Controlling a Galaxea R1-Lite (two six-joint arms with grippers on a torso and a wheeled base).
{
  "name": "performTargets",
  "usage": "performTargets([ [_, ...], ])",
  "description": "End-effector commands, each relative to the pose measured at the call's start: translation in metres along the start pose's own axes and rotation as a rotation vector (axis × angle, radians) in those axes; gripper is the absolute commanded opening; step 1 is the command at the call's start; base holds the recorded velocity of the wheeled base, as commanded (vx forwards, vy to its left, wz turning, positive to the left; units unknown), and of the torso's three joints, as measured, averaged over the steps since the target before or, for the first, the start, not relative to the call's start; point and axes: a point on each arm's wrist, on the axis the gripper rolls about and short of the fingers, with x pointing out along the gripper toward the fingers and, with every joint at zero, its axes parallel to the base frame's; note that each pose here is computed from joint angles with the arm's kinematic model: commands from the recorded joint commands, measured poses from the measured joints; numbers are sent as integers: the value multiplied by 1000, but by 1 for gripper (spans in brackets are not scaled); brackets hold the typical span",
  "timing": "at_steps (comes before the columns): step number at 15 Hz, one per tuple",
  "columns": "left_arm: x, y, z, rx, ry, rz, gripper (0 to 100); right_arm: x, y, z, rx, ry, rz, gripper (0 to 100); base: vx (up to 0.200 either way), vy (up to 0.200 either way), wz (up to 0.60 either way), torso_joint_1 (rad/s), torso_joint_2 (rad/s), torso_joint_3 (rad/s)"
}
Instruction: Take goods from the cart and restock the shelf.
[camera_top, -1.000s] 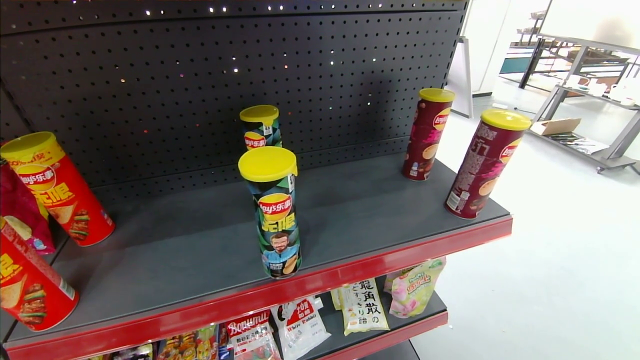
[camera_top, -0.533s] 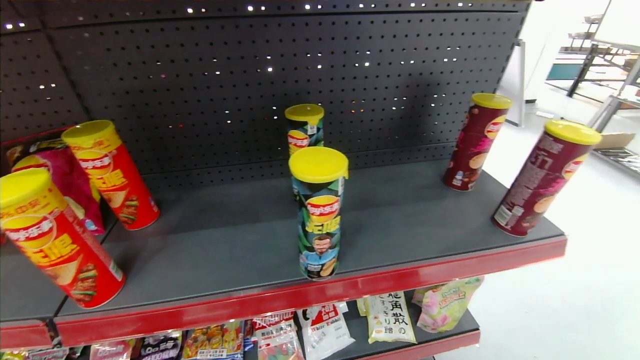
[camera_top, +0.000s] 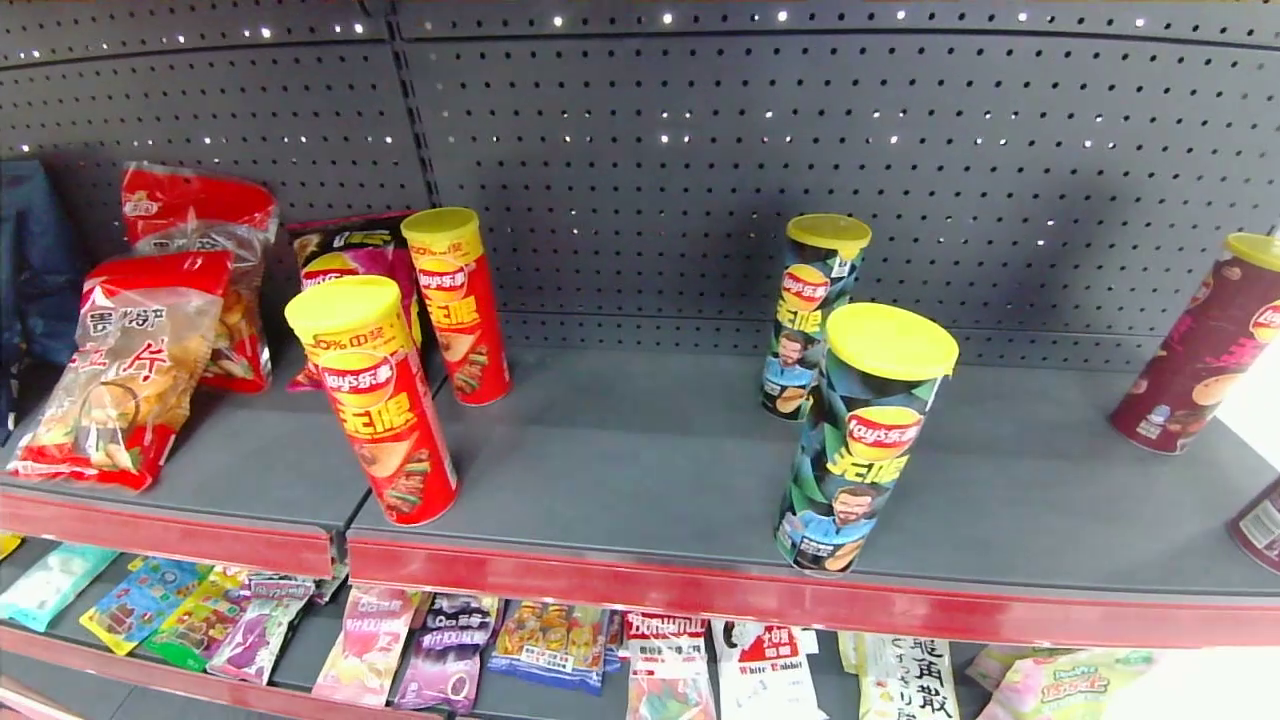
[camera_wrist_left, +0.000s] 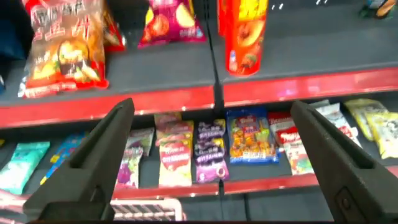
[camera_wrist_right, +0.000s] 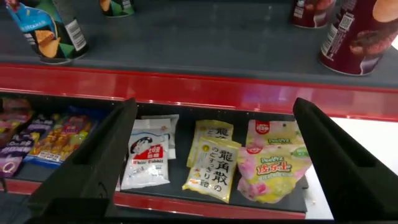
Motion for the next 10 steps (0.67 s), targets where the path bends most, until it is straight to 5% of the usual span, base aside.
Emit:
performTargets([
  [1,3,-1,-4,2,20,1,100,0,0,0,-2,1,1,100,0,0,0,0,0,0],
  [6,-2,-1,-21,0,10,39,100,0,0,0,-4,1,1,100,0,0,0,0,0,0],
  [10,0,-2,-29,3,25,38,100,0,0,0,1,1,1,100,0,0,-600,2,4,4],
])
